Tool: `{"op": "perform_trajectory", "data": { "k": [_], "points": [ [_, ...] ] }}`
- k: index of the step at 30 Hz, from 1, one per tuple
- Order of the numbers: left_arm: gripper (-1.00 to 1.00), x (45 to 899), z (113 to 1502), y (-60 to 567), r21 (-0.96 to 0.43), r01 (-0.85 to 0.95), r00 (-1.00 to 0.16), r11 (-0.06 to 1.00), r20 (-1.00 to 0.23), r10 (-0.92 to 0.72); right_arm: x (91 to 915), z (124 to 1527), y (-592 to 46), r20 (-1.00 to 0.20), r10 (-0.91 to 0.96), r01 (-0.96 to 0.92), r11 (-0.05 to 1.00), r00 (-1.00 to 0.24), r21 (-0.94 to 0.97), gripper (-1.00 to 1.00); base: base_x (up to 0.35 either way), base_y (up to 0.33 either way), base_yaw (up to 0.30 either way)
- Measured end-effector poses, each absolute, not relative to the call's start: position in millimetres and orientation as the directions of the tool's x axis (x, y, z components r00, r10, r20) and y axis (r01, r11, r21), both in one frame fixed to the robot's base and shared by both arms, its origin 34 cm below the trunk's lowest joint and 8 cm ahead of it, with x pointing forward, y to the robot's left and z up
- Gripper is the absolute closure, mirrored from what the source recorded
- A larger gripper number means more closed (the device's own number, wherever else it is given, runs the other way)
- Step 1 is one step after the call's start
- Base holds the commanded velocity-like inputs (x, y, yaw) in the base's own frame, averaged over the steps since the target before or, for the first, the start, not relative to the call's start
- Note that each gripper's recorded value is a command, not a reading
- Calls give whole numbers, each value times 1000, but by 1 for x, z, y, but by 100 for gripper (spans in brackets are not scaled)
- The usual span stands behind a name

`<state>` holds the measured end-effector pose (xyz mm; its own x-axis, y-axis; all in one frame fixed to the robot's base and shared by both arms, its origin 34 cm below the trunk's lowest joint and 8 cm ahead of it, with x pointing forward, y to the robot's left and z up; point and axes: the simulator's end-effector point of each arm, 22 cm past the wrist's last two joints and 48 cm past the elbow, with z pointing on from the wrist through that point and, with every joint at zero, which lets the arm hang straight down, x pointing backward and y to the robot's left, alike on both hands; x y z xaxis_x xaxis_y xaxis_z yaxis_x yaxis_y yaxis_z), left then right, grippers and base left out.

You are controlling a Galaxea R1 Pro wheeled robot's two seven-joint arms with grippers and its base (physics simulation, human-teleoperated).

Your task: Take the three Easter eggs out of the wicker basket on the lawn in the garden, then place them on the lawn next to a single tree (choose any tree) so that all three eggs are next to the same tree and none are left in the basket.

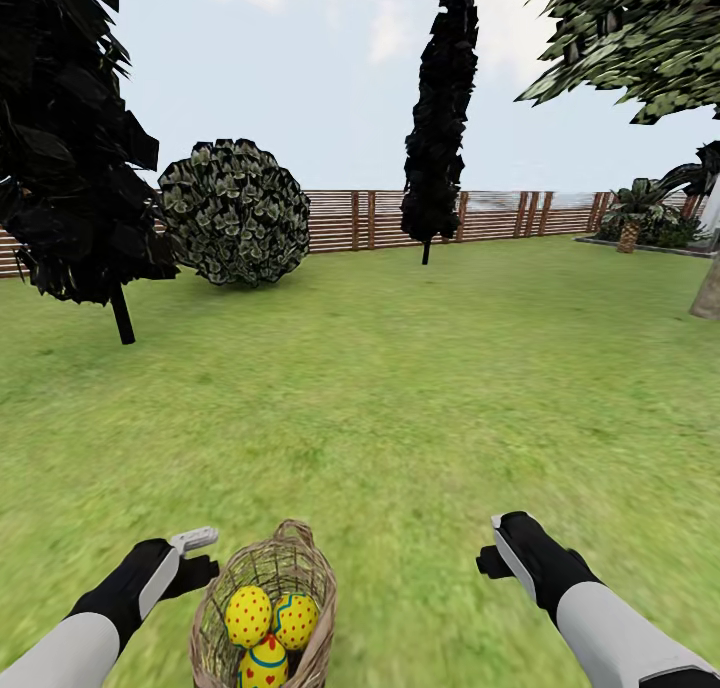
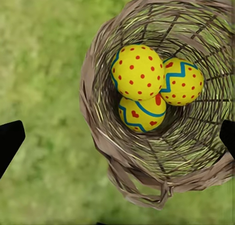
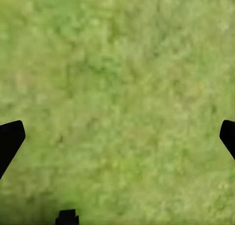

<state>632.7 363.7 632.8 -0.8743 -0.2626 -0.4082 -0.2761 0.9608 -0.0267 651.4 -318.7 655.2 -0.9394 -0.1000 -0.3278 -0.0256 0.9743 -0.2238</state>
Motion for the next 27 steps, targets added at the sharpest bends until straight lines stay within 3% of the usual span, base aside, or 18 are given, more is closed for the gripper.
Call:
{"op": "perform_trajectory", "data": {
  "k": [27],
  "points": [
    [-100,643,614,353,-118,-316,-841,942,-424,-335,650,628,-319,-328,-101,-26,974,-939,-224,-100,0,0,0]
  ]
}}
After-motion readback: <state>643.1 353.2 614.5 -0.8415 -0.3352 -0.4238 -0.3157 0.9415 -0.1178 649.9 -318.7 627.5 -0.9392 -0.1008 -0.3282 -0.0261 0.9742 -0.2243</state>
